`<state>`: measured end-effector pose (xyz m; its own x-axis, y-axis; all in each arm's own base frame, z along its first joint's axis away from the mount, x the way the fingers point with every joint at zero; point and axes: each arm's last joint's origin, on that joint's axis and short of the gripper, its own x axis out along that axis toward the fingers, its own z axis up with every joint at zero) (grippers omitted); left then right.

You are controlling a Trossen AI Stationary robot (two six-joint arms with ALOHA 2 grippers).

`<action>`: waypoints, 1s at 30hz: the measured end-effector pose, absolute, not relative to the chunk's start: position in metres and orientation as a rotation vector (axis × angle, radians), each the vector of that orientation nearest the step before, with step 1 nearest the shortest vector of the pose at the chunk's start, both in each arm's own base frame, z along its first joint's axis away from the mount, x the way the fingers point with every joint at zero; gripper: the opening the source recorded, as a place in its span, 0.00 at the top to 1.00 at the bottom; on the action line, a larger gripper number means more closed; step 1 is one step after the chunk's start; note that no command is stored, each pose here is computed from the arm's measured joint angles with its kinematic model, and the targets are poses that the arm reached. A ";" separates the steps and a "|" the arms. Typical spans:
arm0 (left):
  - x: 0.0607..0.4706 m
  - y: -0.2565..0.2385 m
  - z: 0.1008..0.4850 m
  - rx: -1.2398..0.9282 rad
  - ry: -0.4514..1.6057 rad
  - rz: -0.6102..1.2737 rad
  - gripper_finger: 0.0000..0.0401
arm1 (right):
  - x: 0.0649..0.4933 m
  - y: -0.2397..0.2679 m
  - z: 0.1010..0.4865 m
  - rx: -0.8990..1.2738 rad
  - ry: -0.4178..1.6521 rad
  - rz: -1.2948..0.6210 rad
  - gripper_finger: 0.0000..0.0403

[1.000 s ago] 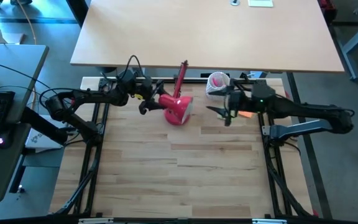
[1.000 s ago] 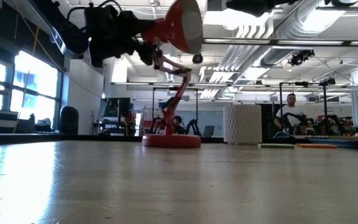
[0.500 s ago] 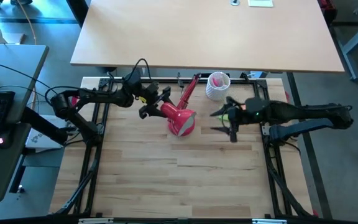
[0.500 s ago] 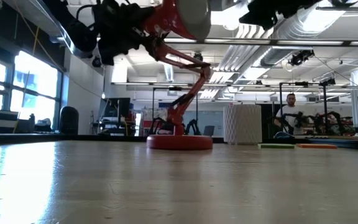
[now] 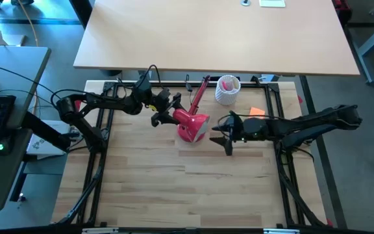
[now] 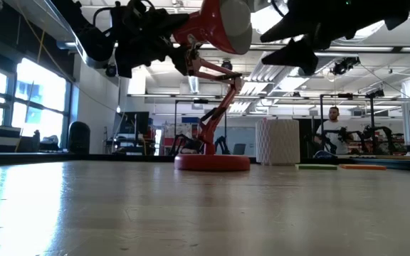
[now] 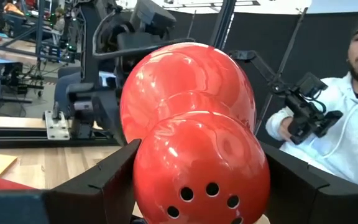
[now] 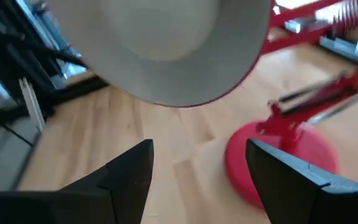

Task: Screw lightbulb
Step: Remove the lightbulb from the red lamp

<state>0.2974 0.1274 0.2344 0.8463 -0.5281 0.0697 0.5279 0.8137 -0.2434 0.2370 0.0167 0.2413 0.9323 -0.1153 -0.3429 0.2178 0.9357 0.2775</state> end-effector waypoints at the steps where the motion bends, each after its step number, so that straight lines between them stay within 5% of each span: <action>1: 0.297 0.127 0.234 -0.260 0.001 -0.561 0.36 | 0.238 0.017 0.242 0.357 0.325 -0.168 0.38; 15: 0.297 0.128 0.234 -0.239 -0.002 -0.563 0.36 | 0.248 0.026 0.260 0.562 0.089 -0.193 0.37; 30: 0.297 0.128 0.233 -0.214 -0.008 -0.563 0.36 | 0.258 0.024 0.262 0.455 0.009 -0.172 0.28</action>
